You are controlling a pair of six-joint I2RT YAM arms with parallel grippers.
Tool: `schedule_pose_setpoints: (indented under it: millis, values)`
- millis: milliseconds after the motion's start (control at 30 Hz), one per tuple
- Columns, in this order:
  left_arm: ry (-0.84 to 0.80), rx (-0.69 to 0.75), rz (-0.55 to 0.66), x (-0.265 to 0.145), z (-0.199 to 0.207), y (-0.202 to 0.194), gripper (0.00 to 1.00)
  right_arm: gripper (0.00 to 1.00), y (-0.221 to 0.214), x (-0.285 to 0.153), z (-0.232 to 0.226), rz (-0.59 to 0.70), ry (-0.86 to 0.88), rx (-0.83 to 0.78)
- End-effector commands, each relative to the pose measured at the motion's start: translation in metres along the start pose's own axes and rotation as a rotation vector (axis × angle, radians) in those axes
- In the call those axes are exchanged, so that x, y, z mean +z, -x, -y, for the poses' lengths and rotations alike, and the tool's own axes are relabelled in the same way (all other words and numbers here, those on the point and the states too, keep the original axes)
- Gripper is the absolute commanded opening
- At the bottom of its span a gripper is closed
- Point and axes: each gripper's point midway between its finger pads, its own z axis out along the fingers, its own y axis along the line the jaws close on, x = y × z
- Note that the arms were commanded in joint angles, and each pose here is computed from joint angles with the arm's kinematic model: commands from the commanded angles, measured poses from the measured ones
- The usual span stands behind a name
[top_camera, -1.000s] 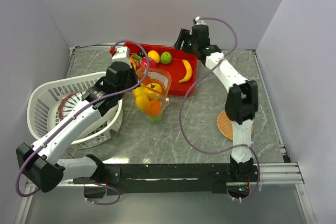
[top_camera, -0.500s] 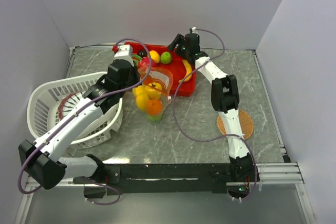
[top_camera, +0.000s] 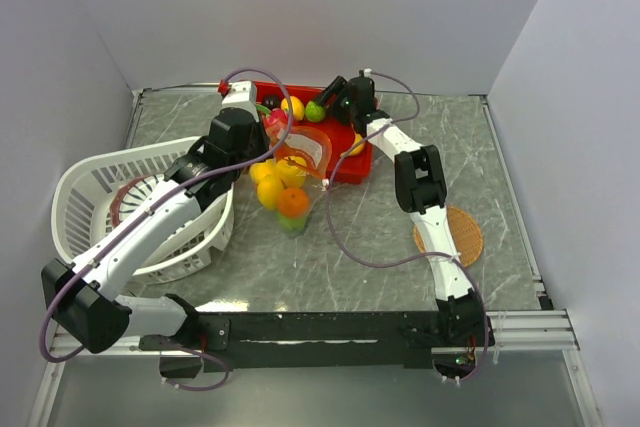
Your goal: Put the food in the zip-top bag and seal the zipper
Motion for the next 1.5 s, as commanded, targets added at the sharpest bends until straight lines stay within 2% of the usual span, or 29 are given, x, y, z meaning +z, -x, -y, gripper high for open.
schedule_pose_setpoints:
  millis: [0,500,600,633,733,933,1033,1100,1133,1400,1467]
  values:
    - [-0.047,-0.015,0.068,-0.007,0.013,0.03,0.01,0.79,0.012,-0.005,-0.017,0.013,0.053,0.023]
    - [-0.057,-0.015,0.059,-0.004,0.016,0.028,0.01,0.77,-0.004,-0.008,-0.019,-0.044,-0.007,-0.037]
    - [-0.058,-0.021,0.057,-0.004,0.016,0.027,0.01,0.64,-0.006,-0.007,-0.021,-0.056,0.01,-0.038]
    - [-0.056,-0.021,0.054,-0.003,0.016,0.026,0.01,0.53,-0.006,-0.007,-0.021,-0.057,0.011,-0.031]
    - [-0.055,-0.02,0.06,-0.005,0.015,0.026,0.01,0.38,-0.011,-0.006,-0.019,-0.069,0.018,-0.022]
    - [-0.042,-0.015,0.058,-0.004,0.012,0.025,0.01,0.16,-0.004,-0.02,-0.027,-0.05,0.047,-0.006]
    - [-0.037,-0.015,0.06,-0.005,0.01,0.024,0.01,0.09,0.017,-0.042,-0.055,-0.011,0.08,-0.029]
    - [-0.035,-0.015,0.066,-0.006,0.009,0.025,0.01,0.07,0.024,-0.053,-0.056,0.0,0.077,-0.031]
    - [-0.03,-0.016,0.07,-0.006,0.008,0.026,0.01,0.05,0.038,-0.066,-0.075,0.032,0.108,-0.044]
    - [-0.002,0.002,0.077,-0.002,0.001,0.026,0.01,0.02,0.072,-0.133,-0.118,0.099,0.145,-0.11]
    - [-0.006,-0.004,0.08,0.0,0.001,0.027,0.01,0.02,0.085,-0.163,-0.138,0.134,0.157,-0.14]
